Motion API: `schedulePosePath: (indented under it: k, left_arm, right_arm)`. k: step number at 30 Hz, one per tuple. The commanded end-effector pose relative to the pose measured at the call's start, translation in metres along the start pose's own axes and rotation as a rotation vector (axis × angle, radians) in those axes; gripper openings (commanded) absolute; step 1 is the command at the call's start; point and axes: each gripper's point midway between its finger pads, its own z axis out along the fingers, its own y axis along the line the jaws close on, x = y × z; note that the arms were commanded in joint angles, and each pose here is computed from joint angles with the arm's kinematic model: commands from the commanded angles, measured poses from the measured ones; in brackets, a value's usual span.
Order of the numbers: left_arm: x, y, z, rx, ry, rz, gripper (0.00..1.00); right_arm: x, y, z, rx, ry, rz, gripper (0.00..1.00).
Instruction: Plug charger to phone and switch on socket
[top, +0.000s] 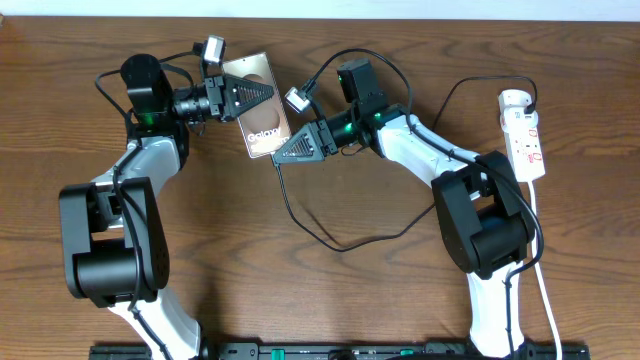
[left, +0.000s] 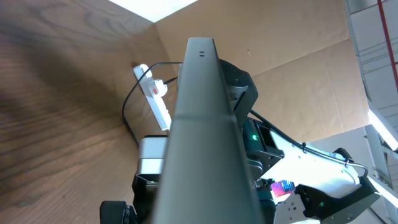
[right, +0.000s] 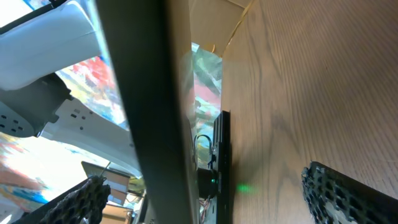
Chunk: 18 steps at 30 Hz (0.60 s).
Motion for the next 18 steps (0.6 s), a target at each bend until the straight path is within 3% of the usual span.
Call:
schedulePosePath:
  k: [1,18]
  left_arm:
    - [-0.013,-0.003,-0.014,-0.023,-0.052,0.016,0.07]
    - [-0.035,0.018,-0.083,-0.103,-0.222,-0.074,0.07]
  right_arm:
    - [-0.006,0.002,-0.011,-0.004,-0.016,-0.015,0.99]
    - [-0.019,-0.006,-0.053,0.036,-0.099,-0.011,0.99]
